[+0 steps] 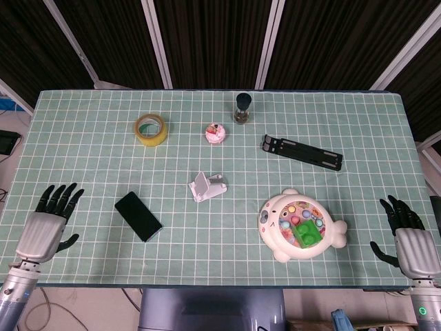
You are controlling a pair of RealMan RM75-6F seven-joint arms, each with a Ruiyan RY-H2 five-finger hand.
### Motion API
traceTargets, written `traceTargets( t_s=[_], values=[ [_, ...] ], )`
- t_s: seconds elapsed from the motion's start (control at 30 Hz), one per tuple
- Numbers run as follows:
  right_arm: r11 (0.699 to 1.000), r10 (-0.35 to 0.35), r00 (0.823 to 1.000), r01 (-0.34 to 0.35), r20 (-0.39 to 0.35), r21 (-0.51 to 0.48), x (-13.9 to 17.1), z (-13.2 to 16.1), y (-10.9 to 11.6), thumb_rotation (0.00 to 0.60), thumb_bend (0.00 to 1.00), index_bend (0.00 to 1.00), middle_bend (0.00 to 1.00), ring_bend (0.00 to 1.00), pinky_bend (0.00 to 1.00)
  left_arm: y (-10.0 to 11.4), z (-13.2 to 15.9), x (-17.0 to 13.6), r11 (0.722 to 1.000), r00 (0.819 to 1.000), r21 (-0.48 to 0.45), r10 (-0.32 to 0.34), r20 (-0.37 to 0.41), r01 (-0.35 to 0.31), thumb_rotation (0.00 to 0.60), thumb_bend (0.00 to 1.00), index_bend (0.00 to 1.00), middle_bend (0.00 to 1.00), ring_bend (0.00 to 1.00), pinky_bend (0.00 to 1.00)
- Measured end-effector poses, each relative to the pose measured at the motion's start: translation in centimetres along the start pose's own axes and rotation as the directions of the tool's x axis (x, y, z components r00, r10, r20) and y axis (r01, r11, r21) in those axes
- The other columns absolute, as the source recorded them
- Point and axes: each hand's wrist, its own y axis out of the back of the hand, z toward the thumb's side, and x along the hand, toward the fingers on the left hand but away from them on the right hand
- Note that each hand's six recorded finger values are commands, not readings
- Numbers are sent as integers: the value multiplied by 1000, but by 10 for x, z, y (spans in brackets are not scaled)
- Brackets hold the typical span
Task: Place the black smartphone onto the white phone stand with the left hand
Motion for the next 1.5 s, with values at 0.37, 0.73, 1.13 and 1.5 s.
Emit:
traceTargets(
  t_s=[0.37,0.73,1.13,1.5],
  values=[
    [1000,2,1000,-2,4,0,-1,0,0,600,362,63,0,0,152,-15,31,47,957,976,240,-193,98,165,600,120,51,61,0,0],
    [1000,5,1000,-5,7,-4,-2,-1,0,600,362,66,0,0,152,-37,71,78,915,945,337,-288,153,224,600,125,132,156,0,0],
    [1000,8,1000,-8,7,-7,-2,-1,0,600,361,68,0,0,152,-59,101,90,885,922,387,-346,176,258,600,126,160,160,0,0],
    [1000,8,1000,-8,8,-7,-2,0,0,600,362,70,0,0,152,-69,116,97,871,911,410,-368,184,269,600,128,170,179,0,0]
  ],
)
